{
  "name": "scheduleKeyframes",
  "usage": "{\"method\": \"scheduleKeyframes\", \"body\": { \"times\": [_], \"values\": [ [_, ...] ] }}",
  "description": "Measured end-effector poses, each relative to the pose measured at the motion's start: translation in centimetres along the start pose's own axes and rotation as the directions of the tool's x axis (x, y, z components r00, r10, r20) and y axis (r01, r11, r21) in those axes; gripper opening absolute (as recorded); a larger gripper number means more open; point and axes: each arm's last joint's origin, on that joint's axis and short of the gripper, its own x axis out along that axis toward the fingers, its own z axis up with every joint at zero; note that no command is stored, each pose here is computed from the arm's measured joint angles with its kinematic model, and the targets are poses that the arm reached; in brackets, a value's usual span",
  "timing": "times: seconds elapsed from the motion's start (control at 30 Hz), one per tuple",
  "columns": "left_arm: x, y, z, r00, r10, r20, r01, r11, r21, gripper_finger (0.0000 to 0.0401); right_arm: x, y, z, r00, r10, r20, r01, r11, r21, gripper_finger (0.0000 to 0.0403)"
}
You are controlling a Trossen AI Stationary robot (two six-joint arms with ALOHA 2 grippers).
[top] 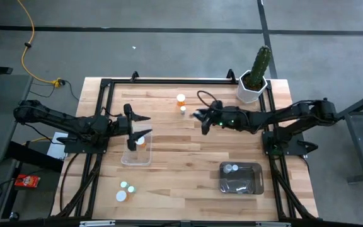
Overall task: Pick and place medicine bottles into bin by pill shape (circle, oval)
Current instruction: Put the right blue capsule bottle into the transparent bin
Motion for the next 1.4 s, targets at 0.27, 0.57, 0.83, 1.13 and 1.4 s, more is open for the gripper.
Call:
{"method": "scheduleKeyframes", "body": {
  "times": [0.27,0.57,0.83,1.13,1.4],
  "values": [
    [1.7,-0.3,-1.2,0.995,-0.024,-0.095,0.023,1.000,-0.017,0.0223,4.2,5.0,0.9,0.981,0.163,-0.101,-0.177,0.973,-0.148,0.0099],
    [3.7,-0.6,-1.8,0.965,-0.185,-0.186,0.166,0.980,-0.112,0.0223,7.9,8.8,1.3,0.957,0.203,-0.206,-0.254,0.932,-0.261,0.0099],
    [5.0,-0.9,-2.2,0.939,-0.245,-0.240,0.213,0.965,-0.155,0.0223,7.8,9.5,1.4,0.952,0.239,-0.192,-0.285,0.921,-0.266,0.0099],
    [6.5,-1.4,-2.3,0.933,-0.226,-0.281,0.195,0.971,-0.137,0.0223,7.8,9.7,1.4,0.934,0.294,-0.202,-0.340,0.906,-0.254,0.0099],
    [6.9,-1.5,-2.0,0.933,-0.218,-0.286,0.189,0.974,-0.124,0.0200,7.8,9.7,1.4,0.933,0.298,-0.201,-0.343,0.904,-0.253,0.0099]
  ]
}}
